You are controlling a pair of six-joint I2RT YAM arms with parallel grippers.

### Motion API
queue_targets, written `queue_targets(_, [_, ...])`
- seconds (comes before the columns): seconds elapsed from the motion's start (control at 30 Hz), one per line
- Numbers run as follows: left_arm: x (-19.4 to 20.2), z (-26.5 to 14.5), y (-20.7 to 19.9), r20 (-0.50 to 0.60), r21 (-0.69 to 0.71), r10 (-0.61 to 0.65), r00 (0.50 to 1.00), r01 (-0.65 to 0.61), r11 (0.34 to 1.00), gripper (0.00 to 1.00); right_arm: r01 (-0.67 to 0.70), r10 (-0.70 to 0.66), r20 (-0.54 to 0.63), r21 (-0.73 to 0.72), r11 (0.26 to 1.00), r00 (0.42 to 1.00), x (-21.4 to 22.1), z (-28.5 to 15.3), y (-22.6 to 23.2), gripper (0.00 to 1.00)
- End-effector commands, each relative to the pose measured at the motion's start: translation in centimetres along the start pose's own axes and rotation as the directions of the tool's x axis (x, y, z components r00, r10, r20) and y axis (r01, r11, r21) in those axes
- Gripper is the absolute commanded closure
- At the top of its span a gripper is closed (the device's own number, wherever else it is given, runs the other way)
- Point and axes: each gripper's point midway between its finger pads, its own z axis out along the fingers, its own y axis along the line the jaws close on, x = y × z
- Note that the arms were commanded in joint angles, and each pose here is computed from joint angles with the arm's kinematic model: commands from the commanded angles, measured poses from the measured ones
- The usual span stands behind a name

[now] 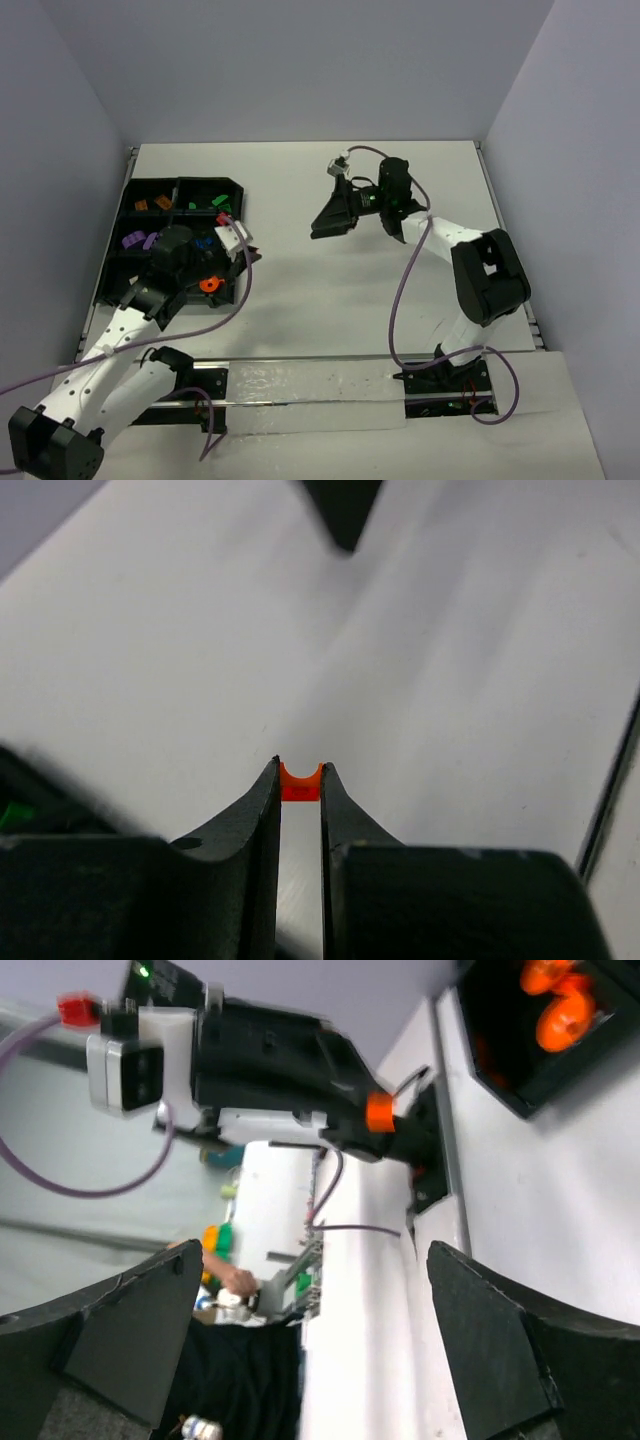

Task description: Sort the legos into containers by color

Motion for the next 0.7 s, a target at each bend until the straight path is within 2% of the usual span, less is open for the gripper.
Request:
queue_targets(0.0, [2.1,-2.8,4.5,-0.179,-0.194,-0.130,0.975,0.094,0.976,1.00,0.041,-0.055,0.077,0.176,0.983,0.996,-1.6,-2.4,-1.3,0.00])
queue_targets(0.03, [3.6,-4.0,5.9,-0.254,-0.249,-0.183,0.950,0.118,0.961,1.00,0.160,-0.191,0.065,0.324,0.933,0.980,-2.7,-3.4,-3.0,0.00])
queue_targets(0.07, [5.3,-4.8,7.0,-0.321,-0.282,-0.236,0.917,0.146,0.948,1.00,0.130,-0.149,0.006,0.461,0.878,0.989,-1.0,-4.7,-5.0,0.00])
queue_targets(0.13, [7.1,-7.2,9.2,-0.355,-0.380,-0.325,0.877,0.182,0.907,1.00,0.197,-0.218,-0.035,0.583,0.789,0.975,-1.4,-6.1,-6.9,0.00])
queue_targets(0.2, [8.4,-9.0,10.6,-0.386,-0.449,-0.377,0.842,0.186,0.874,1.00,0.195,-0.237,-0.029,0.670,0.716,0.971,-1.3,-7.7,-8.1,0.00])
queue_targets(0.27, [9.4,-9.8,11.1,-0.423,-0.479,-0.390,0.818,0.163,0.862,1.00,0.209,-0.254,-0.039,0.696,0.687,0.966,-1.0,-8.2,-8.2,0.00])
queue_targets(0.4, [12.0,-11.6,11.6,-0.466,-0.553,-0.461,0.755,0.159,0.818,0.97,0.227,-0.307,-0.057,0.802,0.553,0.950,-1.3,-10.6,-8.8,0.00])
queue_targets(0.5, [13.5,-11.8,11.2,-0.483,-0.561,-0.491,0.725,0.174,0.809,0.95,0.225,-0.333,-0.061,0.847,0.482,0.941,-1.7,-11.9,-8.8,0.00])
queue_targets(0.57, [13.7,-11.7,11.2,-0.477,-0.568,-0.500,0.723,0.181,0.803,0.93,0.226,-0.338,-0.060,0.849,0.477,0.939,-1.7,-12.0,-8.6,0.00])
queue_targets(0.67, [14.3,-11.5,11.1,-0.488,-0.563,-0.505,0.712,0.185,0.805,0.82,0.226,-0.340,-0.061,0.854,0.469,0.938,-1.5,-12.2,-8.4,0.00])
